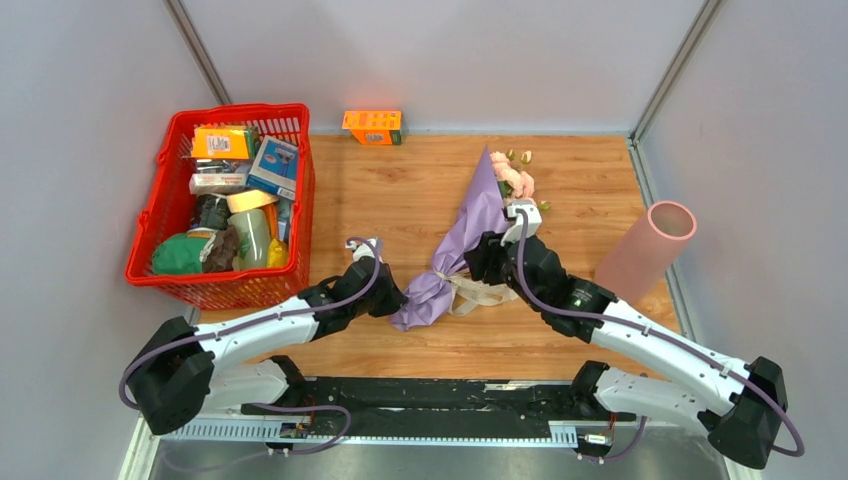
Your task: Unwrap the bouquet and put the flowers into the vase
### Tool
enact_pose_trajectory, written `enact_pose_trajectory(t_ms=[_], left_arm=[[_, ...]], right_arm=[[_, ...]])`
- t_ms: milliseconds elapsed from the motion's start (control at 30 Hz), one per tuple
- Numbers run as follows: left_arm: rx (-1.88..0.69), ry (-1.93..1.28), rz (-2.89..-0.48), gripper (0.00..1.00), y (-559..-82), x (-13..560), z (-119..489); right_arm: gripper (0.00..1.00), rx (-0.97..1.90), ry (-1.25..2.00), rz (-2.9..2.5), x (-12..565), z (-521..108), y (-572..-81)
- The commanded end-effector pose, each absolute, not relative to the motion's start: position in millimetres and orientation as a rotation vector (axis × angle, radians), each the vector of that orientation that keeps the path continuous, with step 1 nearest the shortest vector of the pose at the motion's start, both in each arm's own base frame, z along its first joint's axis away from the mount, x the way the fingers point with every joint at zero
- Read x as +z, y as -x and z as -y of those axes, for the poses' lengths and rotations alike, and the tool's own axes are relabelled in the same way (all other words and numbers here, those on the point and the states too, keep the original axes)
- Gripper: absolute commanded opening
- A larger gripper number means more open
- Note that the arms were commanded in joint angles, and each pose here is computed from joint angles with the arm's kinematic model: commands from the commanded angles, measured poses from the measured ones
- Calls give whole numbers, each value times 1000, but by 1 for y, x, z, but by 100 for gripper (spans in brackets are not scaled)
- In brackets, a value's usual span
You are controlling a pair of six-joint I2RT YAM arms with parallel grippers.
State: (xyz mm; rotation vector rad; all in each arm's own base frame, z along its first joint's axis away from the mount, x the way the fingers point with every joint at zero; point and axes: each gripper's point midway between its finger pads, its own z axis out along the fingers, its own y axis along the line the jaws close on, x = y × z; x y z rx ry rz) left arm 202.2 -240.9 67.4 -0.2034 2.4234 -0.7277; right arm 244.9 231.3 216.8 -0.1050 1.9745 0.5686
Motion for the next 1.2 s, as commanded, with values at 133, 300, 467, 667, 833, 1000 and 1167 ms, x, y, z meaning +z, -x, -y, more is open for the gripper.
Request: enact_pose_trajectory(t_ms=[133,300,467,667,833,1000,1167], left_arm=[[-859,185,-2339,0,-203,93,255],[-834,194,-2344,0,-202,93,250],[-848,209,-2323,0,-202,100,248],[-895,216,-2311,0,-200,105,251],[-883,207,-2320,0,-199,103,250],[-860,196,-2323,0,-200,101,248],[-856,176,-2333,0,-201,101,251]], right_arm=[[48,748,352,-1989,176,-258,-216],[49,749,363,-2036,142,-265,-217],[47,589,291,-2128,95,-246,-228],[46,436,214,-2174,61,-221,-234],[45,365,165,-2191,60,-207,-235],[49,633,308,-2095,104,-244,-222],[48,713,269,-2028,131,-255,-226]])
